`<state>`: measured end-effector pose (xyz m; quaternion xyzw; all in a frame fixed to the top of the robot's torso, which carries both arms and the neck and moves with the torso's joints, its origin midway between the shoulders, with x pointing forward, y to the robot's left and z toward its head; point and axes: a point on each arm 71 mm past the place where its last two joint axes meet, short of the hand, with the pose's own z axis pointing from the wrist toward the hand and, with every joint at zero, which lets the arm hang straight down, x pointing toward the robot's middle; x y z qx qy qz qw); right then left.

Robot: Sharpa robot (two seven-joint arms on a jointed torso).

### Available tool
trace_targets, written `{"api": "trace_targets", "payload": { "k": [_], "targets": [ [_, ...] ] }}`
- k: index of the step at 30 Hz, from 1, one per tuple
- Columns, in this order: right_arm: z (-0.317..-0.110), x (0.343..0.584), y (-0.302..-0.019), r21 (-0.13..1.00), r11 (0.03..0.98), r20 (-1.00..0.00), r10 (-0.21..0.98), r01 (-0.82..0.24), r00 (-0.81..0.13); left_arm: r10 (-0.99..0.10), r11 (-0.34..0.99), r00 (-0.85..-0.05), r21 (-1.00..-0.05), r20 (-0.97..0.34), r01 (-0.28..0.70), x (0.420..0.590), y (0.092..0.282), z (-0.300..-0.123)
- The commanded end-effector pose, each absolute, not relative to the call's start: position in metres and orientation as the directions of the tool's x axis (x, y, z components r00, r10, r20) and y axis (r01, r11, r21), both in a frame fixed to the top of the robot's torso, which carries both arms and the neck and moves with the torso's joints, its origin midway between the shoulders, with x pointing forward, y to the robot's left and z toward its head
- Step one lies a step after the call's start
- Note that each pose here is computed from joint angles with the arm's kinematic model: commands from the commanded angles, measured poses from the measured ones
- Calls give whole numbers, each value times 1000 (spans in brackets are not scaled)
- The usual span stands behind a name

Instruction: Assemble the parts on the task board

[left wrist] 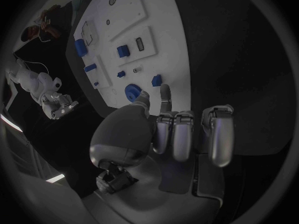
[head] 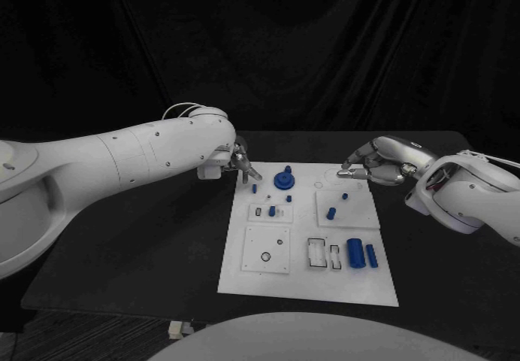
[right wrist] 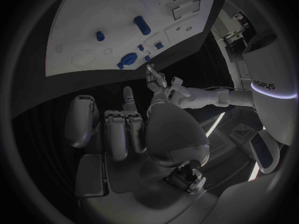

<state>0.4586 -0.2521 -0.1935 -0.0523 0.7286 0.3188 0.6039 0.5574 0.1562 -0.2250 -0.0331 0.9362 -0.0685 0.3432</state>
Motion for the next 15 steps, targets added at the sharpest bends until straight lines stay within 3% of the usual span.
{"api": "trace_targets", "payload": {
  "k": [1,15],
  "targets": [
    [-195,458,-252,401,794,-913,307,-456,-269,-107,986,-766,-166,-634,0,556,152,-227],
    [-194,457,-253,402,795,-913,308,-455,-269,-98,986,-780,-164,-619,7,554,146,-236]
  ]
}}
